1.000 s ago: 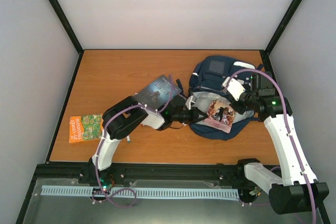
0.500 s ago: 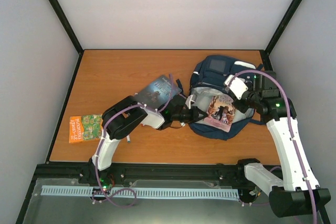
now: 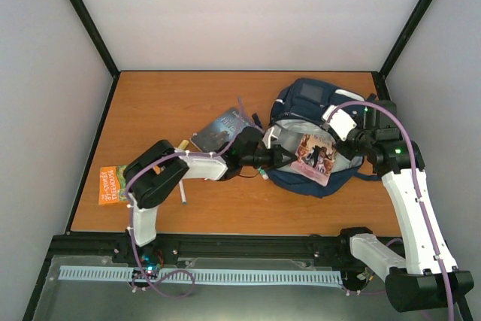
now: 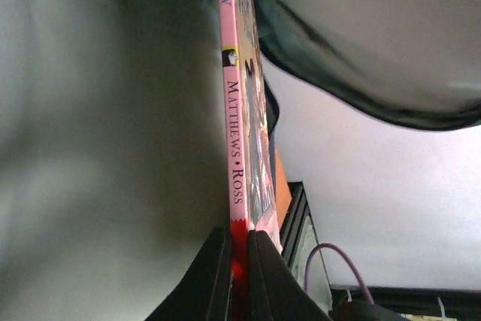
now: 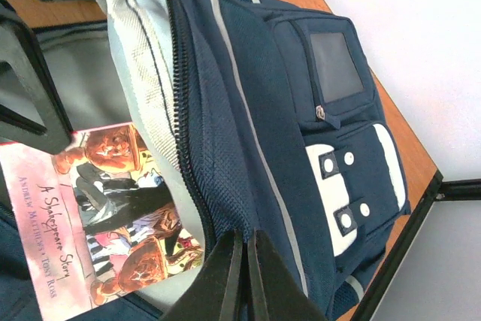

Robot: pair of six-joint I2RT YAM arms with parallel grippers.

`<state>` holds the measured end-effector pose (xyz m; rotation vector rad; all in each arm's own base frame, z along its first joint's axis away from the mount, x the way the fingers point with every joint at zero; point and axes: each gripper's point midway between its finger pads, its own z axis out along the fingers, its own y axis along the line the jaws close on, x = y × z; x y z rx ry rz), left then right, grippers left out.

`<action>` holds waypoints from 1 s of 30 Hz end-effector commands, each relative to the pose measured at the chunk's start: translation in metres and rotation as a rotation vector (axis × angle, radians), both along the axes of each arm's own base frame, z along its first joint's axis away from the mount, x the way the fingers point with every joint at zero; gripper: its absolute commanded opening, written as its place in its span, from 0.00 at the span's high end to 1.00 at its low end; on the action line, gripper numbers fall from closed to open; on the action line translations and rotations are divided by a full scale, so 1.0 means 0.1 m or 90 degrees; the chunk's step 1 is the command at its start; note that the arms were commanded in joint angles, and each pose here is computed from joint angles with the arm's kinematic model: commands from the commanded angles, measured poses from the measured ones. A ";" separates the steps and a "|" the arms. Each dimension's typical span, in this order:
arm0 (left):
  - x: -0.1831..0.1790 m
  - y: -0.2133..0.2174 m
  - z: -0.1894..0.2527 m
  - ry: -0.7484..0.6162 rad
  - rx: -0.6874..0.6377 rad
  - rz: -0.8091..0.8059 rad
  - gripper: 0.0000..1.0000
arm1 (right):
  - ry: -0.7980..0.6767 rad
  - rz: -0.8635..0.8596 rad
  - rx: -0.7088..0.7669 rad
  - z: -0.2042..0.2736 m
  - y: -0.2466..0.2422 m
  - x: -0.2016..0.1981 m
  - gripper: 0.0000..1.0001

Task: Pack the student bag
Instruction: Place the book in the student bag.

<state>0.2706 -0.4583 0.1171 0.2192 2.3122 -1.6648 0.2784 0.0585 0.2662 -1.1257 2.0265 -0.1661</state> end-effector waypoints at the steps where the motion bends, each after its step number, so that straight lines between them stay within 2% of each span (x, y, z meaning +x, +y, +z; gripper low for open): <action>1: 0.09 0.09 0.36 -0.052 0.001 0.032 0.99 | -0.055 -0.009 -0.003 0.20 -0.02 0.07 0.97; 9: 0.39 -0.02 -0.07 0.034 0.000 0.114 0.99 | -0.050 0.001 0.013 0.22 0.02 -0.03 0.97; 19: 0.74 -0.09 -0.36 0.020 -0.012 0.171 0.99 | -0.035 0.014 0.018 0.12 0.05 -0.13 0.97; 23: 0.78 -0.13 -0.43 -0.012 -0.012 0.145 0.99 | -0.037 0.008 0.011 0.10 0.02 -0.14 0.97; 30: 1.00 -0.13 -0.61 0.007 0.005 0.170 0.99 | -0.037 0.008 0.014 0.12 0.02 -0.15 0.97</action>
